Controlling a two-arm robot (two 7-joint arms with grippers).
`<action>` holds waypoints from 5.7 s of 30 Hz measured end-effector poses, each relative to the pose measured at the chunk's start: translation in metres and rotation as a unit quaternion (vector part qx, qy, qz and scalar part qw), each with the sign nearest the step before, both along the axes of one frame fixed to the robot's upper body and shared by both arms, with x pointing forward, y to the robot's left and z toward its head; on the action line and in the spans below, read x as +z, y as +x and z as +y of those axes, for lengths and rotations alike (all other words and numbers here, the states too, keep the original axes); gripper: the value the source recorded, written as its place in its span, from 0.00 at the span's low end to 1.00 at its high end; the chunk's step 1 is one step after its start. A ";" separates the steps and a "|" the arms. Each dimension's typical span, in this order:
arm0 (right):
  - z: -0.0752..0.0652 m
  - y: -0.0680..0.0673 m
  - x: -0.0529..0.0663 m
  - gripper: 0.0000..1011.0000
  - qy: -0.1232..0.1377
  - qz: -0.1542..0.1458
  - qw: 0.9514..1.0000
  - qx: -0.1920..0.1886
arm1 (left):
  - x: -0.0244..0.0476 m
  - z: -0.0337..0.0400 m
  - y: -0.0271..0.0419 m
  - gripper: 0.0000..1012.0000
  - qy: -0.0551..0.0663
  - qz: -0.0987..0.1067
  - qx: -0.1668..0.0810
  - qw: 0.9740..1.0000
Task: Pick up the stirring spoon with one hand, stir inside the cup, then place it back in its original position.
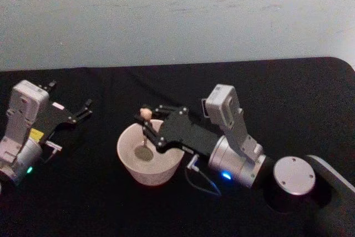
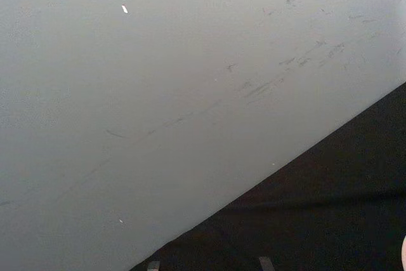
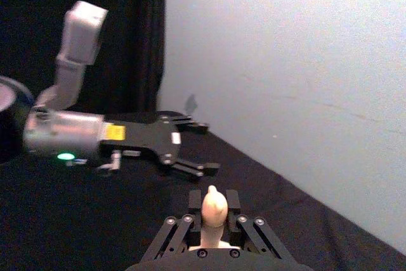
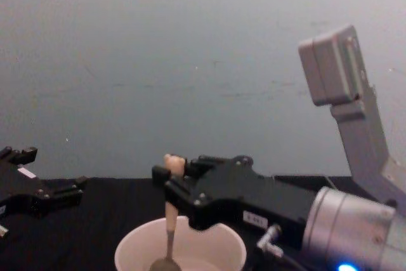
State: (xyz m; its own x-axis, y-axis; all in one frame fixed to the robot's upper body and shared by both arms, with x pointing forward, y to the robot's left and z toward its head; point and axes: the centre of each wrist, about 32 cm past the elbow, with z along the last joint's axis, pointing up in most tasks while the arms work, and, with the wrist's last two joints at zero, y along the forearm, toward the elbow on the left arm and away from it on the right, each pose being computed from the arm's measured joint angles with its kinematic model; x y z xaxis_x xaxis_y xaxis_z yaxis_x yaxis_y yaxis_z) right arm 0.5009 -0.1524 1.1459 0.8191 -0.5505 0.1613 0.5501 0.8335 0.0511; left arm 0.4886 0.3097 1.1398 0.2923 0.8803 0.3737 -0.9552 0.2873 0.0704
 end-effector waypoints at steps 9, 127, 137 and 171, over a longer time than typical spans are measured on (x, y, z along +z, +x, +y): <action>-0.004 0.014 -0.001 0.22 -0.001 -0.004 0.999 -0.038 | 0.0000 0.0000 0.0000 0.99 0.000 0.000 0.000 1.000; -0.098 -0.008 0.033 0.22 -0.008 0.113 0.981 -0.160 | 0.0000 0.0000 0.0000 0.99 0.000 0.000 0.000 1.000; -0.097 -0.009 0.031 0.22 -0.014 0.116 0.979 -0.170 | 0.0000 0.0000 0.0000 0.99 0.000 0.000 0.000 1.000; -0.097 -0.009 0.031 0.88 -0.015 0.118 0.979 -0.168 | 0.0000 0.0000 0.0000 0.99 0.000 0.000 0.000 1.000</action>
State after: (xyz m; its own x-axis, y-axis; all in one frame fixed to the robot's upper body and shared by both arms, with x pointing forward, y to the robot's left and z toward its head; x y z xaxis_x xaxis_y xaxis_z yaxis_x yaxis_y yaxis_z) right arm 0.4918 -0.2494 1.1764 0.6096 -0.7926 0.0101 0.7866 0.6033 -0.1317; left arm 0.4886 0.3097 1.1398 0.2922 0.8803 0.3738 -0.9553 0.2873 0.0703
